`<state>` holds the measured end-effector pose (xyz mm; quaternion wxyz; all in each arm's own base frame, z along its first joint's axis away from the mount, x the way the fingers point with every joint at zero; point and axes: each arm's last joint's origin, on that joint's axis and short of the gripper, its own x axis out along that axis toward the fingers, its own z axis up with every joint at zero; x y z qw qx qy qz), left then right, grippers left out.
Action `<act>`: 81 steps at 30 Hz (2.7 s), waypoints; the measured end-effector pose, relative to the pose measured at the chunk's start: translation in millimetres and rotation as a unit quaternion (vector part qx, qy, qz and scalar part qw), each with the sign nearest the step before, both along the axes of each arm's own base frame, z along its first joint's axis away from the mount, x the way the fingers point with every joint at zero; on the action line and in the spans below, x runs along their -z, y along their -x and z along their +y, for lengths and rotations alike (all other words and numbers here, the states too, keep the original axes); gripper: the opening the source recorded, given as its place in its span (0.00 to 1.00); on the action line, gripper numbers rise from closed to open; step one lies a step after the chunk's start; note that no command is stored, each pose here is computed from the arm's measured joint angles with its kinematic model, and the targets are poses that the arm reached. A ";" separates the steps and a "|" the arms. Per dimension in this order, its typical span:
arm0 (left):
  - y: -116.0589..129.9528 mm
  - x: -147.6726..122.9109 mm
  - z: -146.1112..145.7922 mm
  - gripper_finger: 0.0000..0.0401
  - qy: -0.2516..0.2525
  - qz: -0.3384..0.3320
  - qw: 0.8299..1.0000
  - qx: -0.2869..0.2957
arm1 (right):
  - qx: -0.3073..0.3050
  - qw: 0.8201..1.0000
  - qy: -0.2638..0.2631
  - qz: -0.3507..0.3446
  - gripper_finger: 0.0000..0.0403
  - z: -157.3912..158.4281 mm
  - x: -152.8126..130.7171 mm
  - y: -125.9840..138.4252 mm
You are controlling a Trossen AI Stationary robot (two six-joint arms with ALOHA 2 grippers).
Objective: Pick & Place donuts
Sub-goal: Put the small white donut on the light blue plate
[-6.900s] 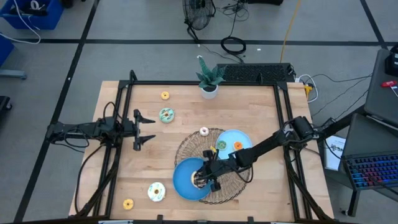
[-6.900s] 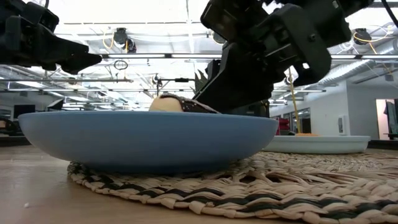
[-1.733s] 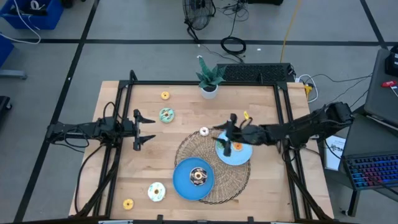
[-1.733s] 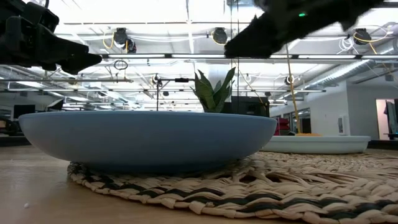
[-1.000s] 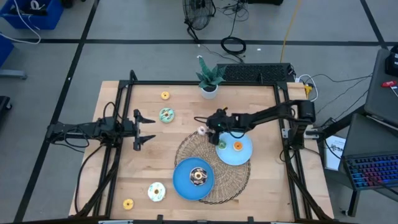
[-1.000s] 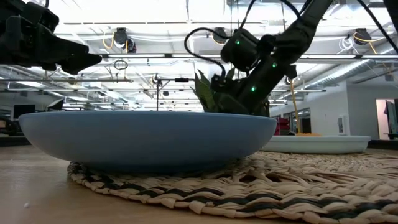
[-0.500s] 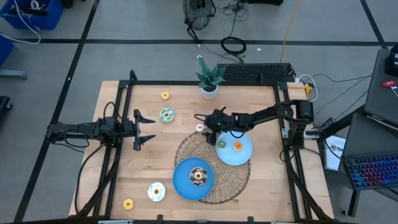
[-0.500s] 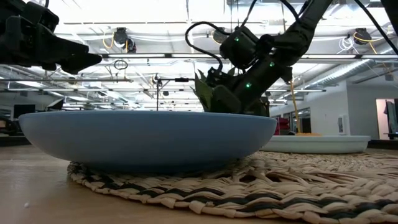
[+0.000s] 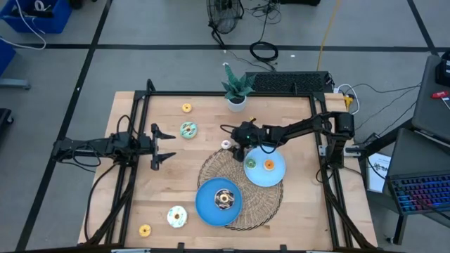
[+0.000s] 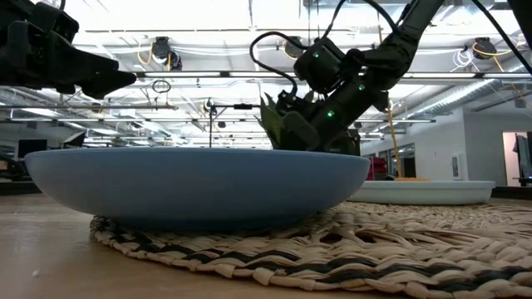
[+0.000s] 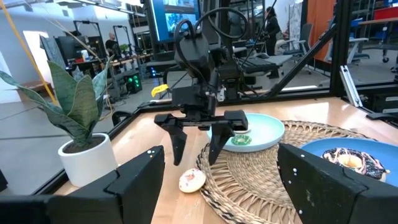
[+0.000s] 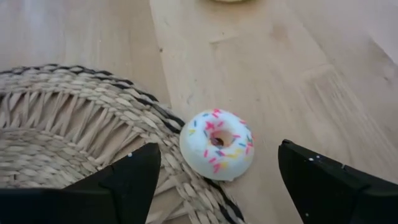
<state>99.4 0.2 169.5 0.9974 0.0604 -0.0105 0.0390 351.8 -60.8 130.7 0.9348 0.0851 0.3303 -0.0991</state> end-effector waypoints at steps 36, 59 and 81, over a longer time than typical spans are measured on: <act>0.0 0.1 0.0 0.76 0.000 0.000 1.000 0.000 | 0.017 0.999 -0.020 -0.020 0.77 -15.2 28.9 -8.9; 0.0 0.1 0.0 0.76 0.000 0.000 1.000 0.000 | 0.008 0.999 -0.024 -0.029 0.54 -13.9 31.6 -11.1; 0.0 0.1 0.0 0.76 0.000 0.000 1.000 0.000 | -0.032 0.994 0.006 -0.101 0.37 4.2 19.2 -22.3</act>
